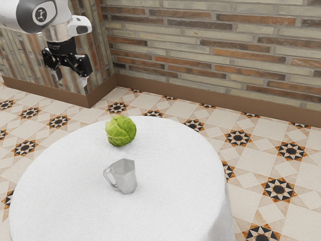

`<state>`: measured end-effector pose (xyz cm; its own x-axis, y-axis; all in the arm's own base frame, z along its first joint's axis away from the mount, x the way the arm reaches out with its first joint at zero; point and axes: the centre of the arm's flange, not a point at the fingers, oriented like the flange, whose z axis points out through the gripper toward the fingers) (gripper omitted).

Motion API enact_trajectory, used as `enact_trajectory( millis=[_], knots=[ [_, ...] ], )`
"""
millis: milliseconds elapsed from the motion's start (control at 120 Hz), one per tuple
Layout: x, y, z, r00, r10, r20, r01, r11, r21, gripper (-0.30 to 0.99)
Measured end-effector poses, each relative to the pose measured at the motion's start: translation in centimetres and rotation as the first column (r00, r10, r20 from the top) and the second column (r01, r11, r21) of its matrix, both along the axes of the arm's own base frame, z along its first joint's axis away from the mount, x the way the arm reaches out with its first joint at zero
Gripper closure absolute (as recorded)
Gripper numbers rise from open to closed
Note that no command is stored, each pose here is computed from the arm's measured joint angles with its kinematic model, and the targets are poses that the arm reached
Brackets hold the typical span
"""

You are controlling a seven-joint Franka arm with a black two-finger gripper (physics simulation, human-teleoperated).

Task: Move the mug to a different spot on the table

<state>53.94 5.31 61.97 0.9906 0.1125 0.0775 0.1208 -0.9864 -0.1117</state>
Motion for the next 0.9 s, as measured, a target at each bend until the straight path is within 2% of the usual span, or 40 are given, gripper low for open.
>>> enact_trajectory(
  millis=[208, 300, 383, 458, 575, 725, 817, 900],
  knots=[
    [-0.1, -0.4, -1.5, 1.000, 0.025, -0.004, -0.025, 1.000, -0.010, 0.00],
    [-0.6, -0.6, -4.2, 0.986, 0.163, -0.040, -0.165, 0.985, -0.044, 0.00],
    [-1.7, -0.6, -8.4, 0.928, 0.355, -0.110, -0.365, 0.927, -0.089, 0.00],
    [-2.7, -1.7, -13.0, 0.849, 0.502, -0.165, -0.520, 0.848, -0.099, 0.00],
    [-2.9, -3.2, -16.5, 0.699, 0.691, -0.184, -0.713, 0.691, -0.114, 0.00],
    [-3.6, -3.5, -21.1, 0.433, 0.874, -0.219, -0.901, 0.414, -0.128, 0.00],
    [-3.4, -3.1, -22.0, 0.274, 0.936, -0.219, -0.959, 0.248, -0.138, 0.00],
    [-3.1, -2.8, -23.2, 0.151, 0.964, -0.217, -0.984, 0.126, -0.128, 0.00]
  ],
)
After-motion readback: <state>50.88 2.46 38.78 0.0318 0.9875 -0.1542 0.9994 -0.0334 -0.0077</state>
